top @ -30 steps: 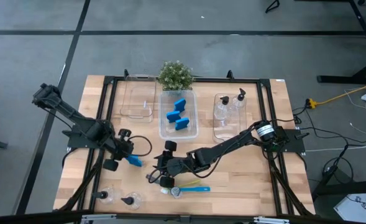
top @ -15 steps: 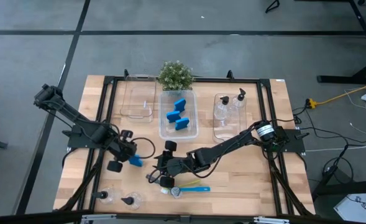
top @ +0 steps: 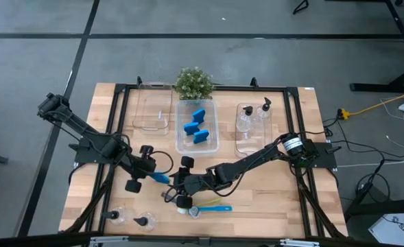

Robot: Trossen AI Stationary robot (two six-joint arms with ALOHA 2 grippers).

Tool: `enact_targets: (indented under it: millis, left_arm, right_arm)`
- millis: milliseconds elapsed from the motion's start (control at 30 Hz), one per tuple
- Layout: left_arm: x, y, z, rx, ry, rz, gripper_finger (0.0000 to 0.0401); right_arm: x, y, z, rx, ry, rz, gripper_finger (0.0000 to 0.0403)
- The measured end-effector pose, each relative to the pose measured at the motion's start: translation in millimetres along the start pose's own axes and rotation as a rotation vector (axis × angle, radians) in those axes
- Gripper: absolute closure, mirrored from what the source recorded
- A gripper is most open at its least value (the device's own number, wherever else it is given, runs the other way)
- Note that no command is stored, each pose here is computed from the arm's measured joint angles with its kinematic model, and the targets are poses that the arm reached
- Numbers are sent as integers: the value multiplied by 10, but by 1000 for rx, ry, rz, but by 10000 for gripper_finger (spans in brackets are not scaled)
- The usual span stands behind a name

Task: Pick & Place Kitchen Sink Supplies
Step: Put the blue sponge into the middle transparent bin

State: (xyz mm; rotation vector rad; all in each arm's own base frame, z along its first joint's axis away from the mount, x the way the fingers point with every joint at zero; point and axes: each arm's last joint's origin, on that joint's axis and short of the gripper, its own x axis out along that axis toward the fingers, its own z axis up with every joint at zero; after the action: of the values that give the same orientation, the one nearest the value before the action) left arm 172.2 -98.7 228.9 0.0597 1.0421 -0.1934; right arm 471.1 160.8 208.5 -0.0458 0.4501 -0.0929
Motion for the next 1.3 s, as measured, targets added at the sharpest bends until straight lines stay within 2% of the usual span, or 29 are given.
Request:
enact_targets:
  millis: [233, 633, 733, 1033, 1167, 1300]
  left_arm:
    - [-8, -21, 92, 52, -97, -2, 395]
    - [78, -34, 109, 59, -79, 24, 397]
    - [122, -42, 117, 61, -70, 30, 395]
    - [90, -41, 128, 56, -94, 24, 395]
    - [66, -39, 133, 53, -109, 18, 393]
    - [64, -41, 139, 52, -115, 15, 393]
  right_arm:
    - [52, -124, 33, 82, -15, -14, 244]
    - [85, -197, 117, 122, -79, 37, 245]
    - [86, -197, 112, 123, -73, 37, 265]
    - [84, -193, 99, 117, -54, 54, 370]
    - [78, -193, 107, 117, -54, 60, 383]
    - [76, -191, 108, 117, -54, 60, 374]
